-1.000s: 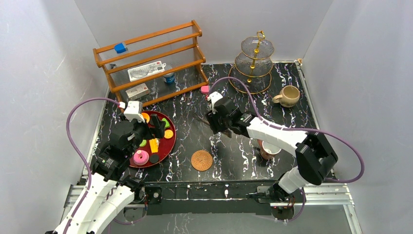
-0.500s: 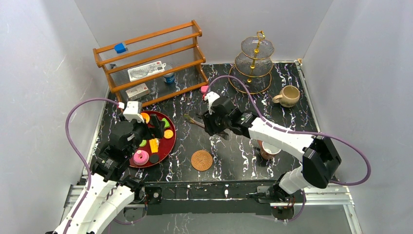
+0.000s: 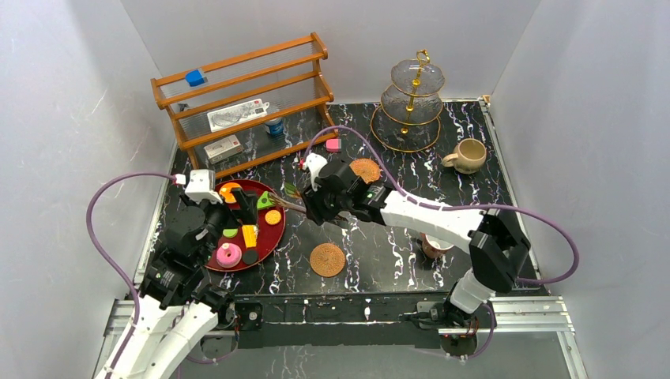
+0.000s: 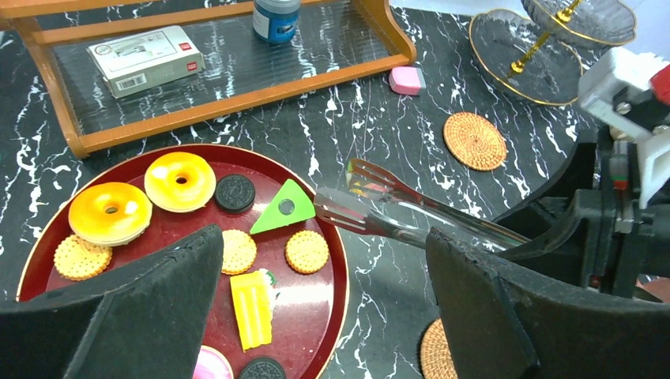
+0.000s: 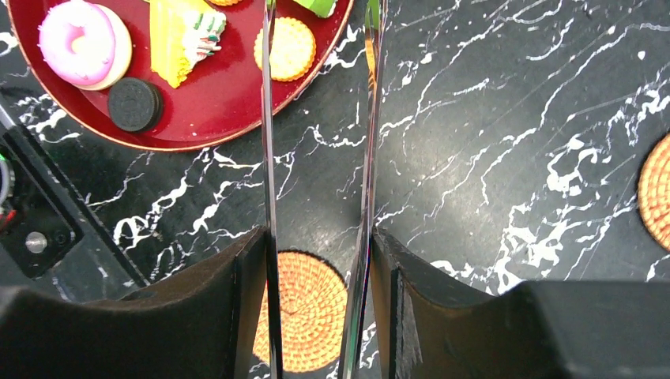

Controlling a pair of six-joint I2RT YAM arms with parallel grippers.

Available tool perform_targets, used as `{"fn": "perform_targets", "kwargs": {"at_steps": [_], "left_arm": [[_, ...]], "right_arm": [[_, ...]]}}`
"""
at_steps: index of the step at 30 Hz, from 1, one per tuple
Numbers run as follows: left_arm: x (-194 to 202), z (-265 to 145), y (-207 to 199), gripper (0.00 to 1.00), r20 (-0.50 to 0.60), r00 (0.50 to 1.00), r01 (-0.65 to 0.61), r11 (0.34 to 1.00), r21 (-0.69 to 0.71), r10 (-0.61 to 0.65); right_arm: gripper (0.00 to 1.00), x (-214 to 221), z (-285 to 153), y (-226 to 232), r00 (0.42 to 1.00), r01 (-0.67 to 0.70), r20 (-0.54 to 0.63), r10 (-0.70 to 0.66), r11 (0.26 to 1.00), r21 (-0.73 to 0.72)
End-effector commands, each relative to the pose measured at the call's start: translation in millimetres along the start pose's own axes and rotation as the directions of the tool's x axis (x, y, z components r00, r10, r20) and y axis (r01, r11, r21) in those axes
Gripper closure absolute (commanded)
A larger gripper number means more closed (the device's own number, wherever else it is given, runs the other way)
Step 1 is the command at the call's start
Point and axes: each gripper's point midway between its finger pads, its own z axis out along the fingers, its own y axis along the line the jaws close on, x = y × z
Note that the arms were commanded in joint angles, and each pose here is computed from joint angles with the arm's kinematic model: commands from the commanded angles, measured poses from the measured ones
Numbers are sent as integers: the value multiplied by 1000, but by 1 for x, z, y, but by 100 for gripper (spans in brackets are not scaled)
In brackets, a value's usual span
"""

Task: Serve the afternoon tea

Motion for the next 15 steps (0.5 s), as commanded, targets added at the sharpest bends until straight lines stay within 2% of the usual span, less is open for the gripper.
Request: {"fn": "perform_targets", "kwargs": {"at_steps": [1,8,15], "left_arm": [[-14,-7,9,5,69,998,13,999,-43,-10],[-21,-15,14,5,117,993,30,998,-55,-23],[-24,-19,17,5,137,990,39,997,-63,-30]], "right_arm": [[44,-49,3,9,978,135,159,-131,991,-11],[43,-55,19,6,924,331,187,-333,943,43],[41,-47,29,8,895,418,158,-417,908,29]]}}
